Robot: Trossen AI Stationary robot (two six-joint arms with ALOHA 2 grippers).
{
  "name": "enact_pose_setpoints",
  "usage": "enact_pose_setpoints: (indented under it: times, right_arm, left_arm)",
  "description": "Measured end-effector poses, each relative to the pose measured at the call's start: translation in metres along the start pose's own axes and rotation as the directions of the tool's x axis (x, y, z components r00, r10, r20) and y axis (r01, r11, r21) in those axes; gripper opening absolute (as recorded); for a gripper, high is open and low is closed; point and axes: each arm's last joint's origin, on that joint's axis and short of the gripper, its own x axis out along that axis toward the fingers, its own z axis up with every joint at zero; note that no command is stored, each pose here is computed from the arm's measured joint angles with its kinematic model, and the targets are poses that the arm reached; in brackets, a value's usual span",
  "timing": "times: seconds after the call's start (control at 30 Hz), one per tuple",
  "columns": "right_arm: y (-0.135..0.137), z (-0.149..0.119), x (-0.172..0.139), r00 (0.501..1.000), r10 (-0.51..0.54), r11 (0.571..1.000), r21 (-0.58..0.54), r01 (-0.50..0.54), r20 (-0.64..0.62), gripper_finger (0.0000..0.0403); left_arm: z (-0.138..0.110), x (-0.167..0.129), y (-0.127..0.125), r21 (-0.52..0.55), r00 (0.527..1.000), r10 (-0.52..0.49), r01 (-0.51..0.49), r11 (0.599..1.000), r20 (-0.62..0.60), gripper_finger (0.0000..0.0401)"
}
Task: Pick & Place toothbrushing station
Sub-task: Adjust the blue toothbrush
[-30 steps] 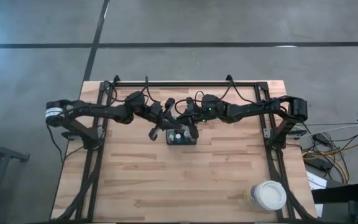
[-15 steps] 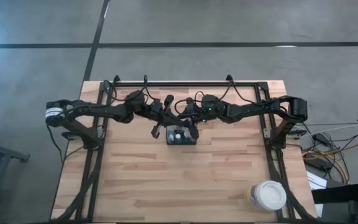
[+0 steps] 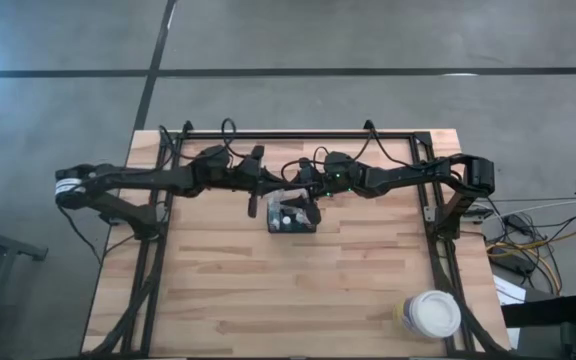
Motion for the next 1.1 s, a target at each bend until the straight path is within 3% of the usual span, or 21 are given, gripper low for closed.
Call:
enact_pose_setpoints:
  times: [0.73,1.1]
  right_arm:
    - [0.002,0.007,-0.003,1.000,0.001,1.000,-0.014,-0.001,0.029,0.0203]
    - [0.004,0.011,-0.006,0.999,0.004,0.999,-0.037,-0.003,0.044,0.0203]
  left_arm:
    - [-0.027,-0.003,-0.002,-0.030,0.973,0.050,-0.058,0.998,-0.225,0.0001]
    - [-0.034,-0.005,-0.003,-0.016,0.970,0.047,-0.052,0.999,-0.237,0.0001]
